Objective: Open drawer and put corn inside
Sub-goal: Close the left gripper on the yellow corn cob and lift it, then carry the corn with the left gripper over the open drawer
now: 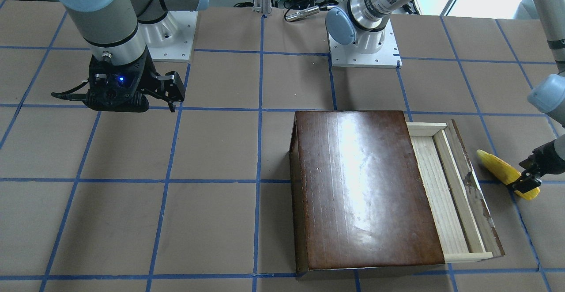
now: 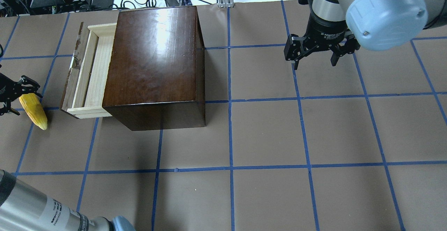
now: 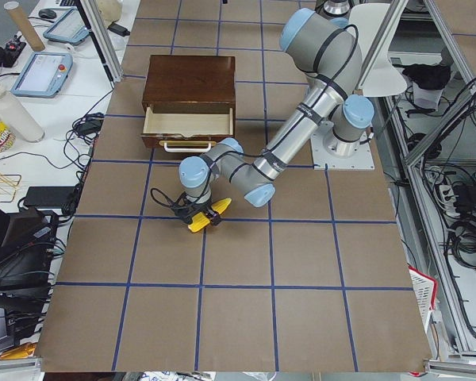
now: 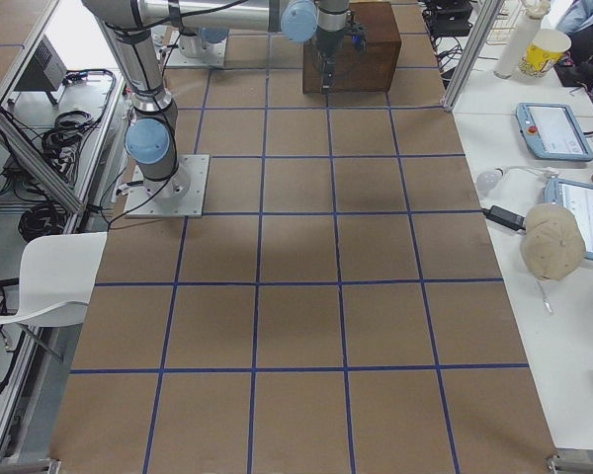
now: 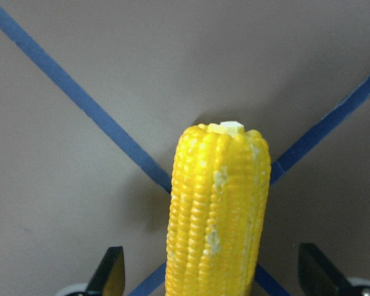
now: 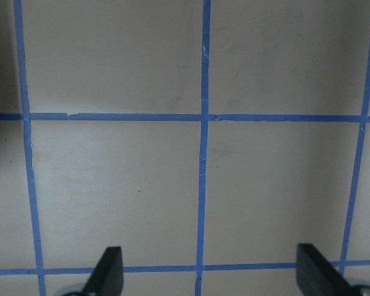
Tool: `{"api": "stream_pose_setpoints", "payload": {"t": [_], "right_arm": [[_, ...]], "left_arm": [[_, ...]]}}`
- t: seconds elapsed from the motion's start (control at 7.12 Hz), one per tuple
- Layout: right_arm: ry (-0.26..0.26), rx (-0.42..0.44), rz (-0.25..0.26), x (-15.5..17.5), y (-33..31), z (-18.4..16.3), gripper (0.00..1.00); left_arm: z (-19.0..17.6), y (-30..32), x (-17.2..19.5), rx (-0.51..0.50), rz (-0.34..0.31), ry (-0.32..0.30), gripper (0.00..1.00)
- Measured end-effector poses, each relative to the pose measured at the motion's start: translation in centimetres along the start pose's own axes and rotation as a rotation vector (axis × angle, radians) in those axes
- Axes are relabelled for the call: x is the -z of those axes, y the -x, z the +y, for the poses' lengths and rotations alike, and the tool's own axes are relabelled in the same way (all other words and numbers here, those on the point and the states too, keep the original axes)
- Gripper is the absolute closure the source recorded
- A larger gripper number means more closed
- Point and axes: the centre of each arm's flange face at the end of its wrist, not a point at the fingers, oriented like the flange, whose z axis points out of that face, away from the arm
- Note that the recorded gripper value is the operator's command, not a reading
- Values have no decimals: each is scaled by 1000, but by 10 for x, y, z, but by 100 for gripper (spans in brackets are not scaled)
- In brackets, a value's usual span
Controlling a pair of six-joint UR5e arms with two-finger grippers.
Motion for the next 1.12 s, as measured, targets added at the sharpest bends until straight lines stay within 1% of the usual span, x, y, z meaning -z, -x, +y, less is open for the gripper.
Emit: {"api": "stream_pose_setpoints", "payload": {"t": [0.14, 0.28, 0.56, 0.7, 0.84, 0.98, 1.12], "right_arm": [[0, 0, 0, 0, 0, 0, 0], [0, 0, 0, 0, 0, 0, 0], [0, 0, 0, 0, 0, 0, 0], [0, 0, 0, 0, 0, 0, 0], [0, 0, 0, 0, 0, 0, 0], [0, 0, 0, 0, 0, 0, 0], [-1, 0, 0, 0, 0, 0, 0]], "left_arm": [[0, -1, -4, -1, 2, 10, 77], [1, -1, -4, -6, 5, 15, 99], [2, -1, 1, -11, 7, 17, 100], [3, -4, 12, -19, 6, 11, 100], [5, -13, 29, -37, 6, 3, 100], [8, -28, 56, -67, 6, -3, 100], [10, -43, 91, -114, 6, -8, 100]]}}
